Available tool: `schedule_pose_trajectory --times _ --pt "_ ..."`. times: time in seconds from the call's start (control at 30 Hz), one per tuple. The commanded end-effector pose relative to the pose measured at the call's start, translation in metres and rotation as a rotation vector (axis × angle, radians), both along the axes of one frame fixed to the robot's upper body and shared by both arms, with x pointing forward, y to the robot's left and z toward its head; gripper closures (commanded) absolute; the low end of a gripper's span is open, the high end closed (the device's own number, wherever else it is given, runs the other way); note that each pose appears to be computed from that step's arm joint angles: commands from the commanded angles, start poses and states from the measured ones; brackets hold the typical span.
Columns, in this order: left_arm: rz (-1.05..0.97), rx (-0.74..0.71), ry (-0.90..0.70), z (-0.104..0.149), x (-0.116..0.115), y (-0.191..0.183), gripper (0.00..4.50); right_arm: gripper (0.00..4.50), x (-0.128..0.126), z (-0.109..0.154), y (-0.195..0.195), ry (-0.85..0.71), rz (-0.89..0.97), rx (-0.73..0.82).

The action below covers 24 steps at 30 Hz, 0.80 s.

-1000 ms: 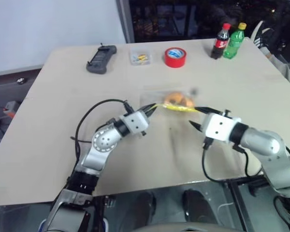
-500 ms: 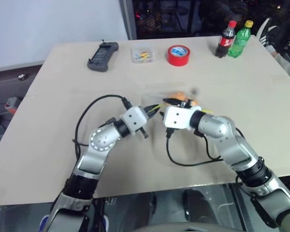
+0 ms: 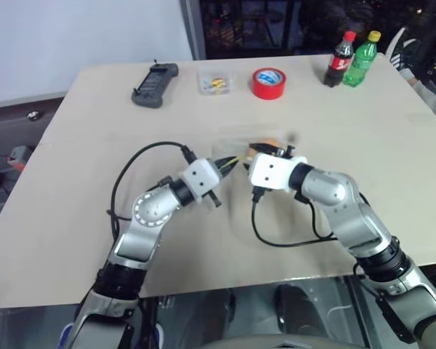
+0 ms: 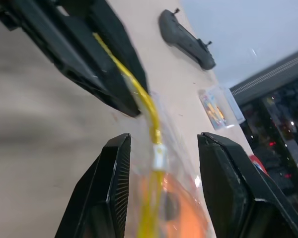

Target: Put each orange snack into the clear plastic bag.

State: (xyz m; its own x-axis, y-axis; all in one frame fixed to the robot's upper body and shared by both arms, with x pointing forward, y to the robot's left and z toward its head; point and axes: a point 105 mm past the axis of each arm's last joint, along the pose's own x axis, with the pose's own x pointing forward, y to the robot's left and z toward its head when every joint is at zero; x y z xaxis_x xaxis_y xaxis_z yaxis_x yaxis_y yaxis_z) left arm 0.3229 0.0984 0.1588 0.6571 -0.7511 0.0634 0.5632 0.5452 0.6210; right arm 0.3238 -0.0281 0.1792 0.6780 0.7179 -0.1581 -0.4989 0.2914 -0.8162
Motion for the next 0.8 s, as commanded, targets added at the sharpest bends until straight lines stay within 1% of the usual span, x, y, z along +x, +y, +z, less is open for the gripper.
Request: schedule_pose_trajectory --times 0.03,0.07,0.47,0.5,0.63,0.7,0.8 --pt "0.004 -0.01 -0.071 0.016 0.0 0.002 4.5 3.62 -0.006 0.013 0.0 -0.038 0.013 0.025" --pt "0.005 -0.009 -0.073 0.016 0.0 0.002 4.5 4.17 -0.006 0.012 0.0 -0.037 0.013 0.024" --pt "0.011 -0.005 -0.082 0.016 -0.001 0.003 4.5 4.17 -0.008 0.01 0.004 -0.01 0.027 0.045" --pt "0.012 -0.004 -0.083 0.016 -0.001 0.003 4.5 4.35 -0.008 0.011 0.004 -0.006 0.028 0.048" --pt "0.021 -0.012 -0.083 0.016 0.0 0.006 4.5 4.35 -0.008 0.01 0.001 0.003 0.016 0.052" --pt "0.025 -0.035 -0.083 0.019 0.001 0.008 4.5 4.35 -0.004 0.008 -0.008 0.008 -0.027 0.045" --pt "0.036 -0.093 -0.085 0.028 0.004 0.014 4.5 4.35 0.007 -0.002 -0.045 0.018 -0.171 -0.004"
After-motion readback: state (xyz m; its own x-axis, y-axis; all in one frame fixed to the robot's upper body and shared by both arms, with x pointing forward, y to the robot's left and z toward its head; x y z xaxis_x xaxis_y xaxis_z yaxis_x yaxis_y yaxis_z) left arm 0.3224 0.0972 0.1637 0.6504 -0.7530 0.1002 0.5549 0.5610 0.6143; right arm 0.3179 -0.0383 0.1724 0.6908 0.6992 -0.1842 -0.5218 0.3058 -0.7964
